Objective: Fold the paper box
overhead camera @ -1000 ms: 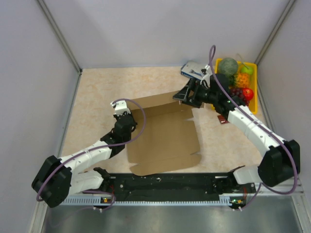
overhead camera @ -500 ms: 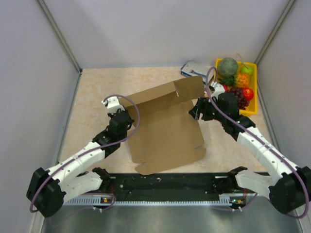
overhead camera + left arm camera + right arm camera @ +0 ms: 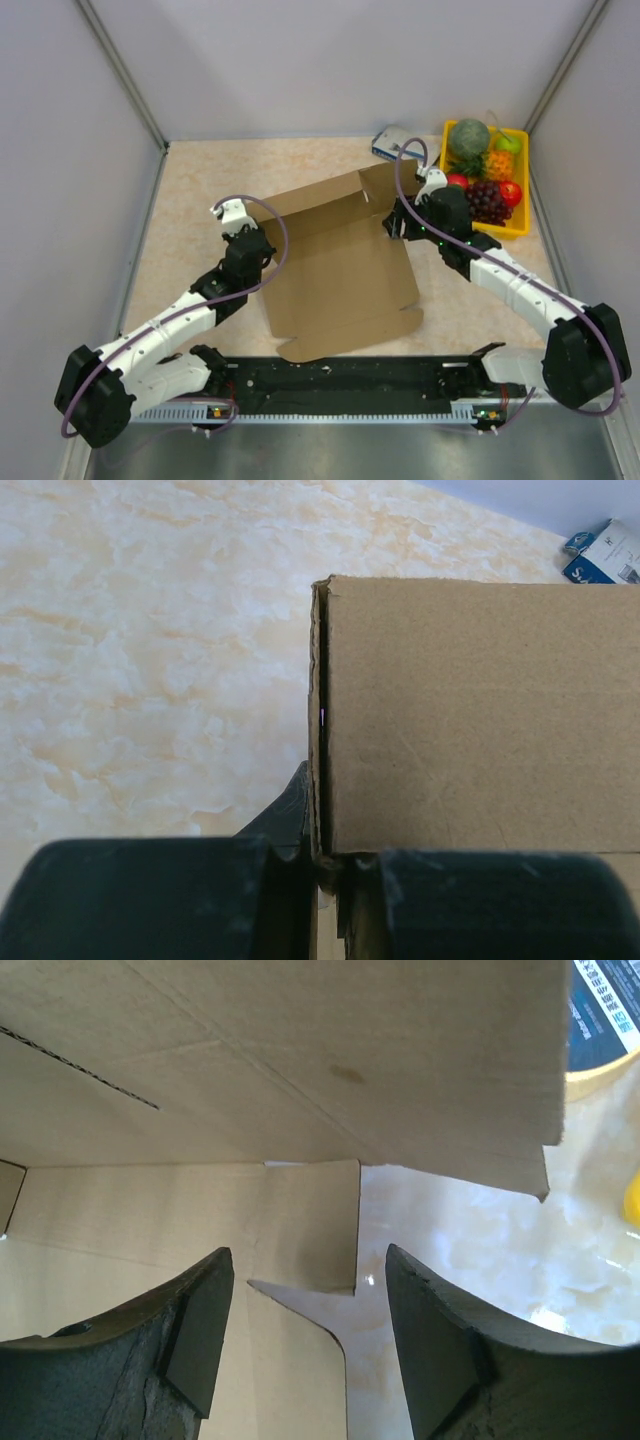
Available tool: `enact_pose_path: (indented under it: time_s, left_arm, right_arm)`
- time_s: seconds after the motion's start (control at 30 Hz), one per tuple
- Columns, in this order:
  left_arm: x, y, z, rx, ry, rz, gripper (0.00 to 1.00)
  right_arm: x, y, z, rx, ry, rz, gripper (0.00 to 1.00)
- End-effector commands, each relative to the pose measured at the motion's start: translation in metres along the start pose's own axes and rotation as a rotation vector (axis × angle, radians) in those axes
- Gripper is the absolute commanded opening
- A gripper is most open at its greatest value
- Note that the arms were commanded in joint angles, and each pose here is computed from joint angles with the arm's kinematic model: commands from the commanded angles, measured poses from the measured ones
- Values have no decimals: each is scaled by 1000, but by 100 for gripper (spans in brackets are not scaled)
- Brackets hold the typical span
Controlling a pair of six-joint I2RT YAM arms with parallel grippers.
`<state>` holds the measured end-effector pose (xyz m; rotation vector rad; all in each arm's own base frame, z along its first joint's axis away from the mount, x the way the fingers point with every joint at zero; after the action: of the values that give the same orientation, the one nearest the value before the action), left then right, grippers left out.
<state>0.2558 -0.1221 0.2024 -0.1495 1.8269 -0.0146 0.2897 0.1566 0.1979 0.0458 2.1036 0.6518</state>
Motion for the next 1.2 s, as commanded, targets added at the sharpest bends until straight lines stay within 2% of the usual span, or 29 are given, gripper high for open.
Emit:
enact_pose_path:
  time_s: [0.0, 0.2, 0.4, 0.47, 0.5, 0.53, 0.7, 0.93, 1.17]
  left_arm:
    - [-29, -6, -3, 22, -81, -73, 0]
    - [-27, -5, -3, 24, -79, -80, 0]
    - [-25, -5, -2, 19, -76, -84, 0]
    - [-24, -5, -1, 13, -73, -79, 0]
    - [-22, -5, 0, 9, -70, -77, 0]
    - [-21, -5, 0, 7, -68, -75, 0]
    - [-17, -7, 4, 5, -56, -72, 0]
    - [-18, -10, 4, 24, -52, -90, 0]
    - [-17, -8, 2, 21, -57, -103, 0]
  right_arm:
    - [-15, 14, 4, -73, -119, -32, 62]
    - [-4, 7, 17, -48, -87, -22, 62]
    - [-4, 16, 16, -121, -104, -10, 58]
    - [-6, 23, 11, -161, -111, 3, 52]
    - [-5, 26, 9, -175, -111, 8, 44]
    - [-4, 28, 6, -184, -116, 13, 42]
    - [-3, 52, -7, -255, -145, 24, 43]
    - [16, 50, 18, -280, -88, 125, 45]
    - [46, 51, 40, -291, -14, 157, 45]
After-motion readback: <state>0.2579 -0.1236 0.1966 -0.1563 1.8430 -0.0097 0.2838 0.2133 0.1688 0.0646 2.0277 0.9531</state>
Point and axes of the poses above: each gripper's point midway between its finger pads, its own z axis out along the fingers, its own y axis along the line the jaws close on, x = y × z, the point moved 6 cm from there along -z, back along the fingers, and after that the axes turned 12 degrees about z, right-handed, at the moved point
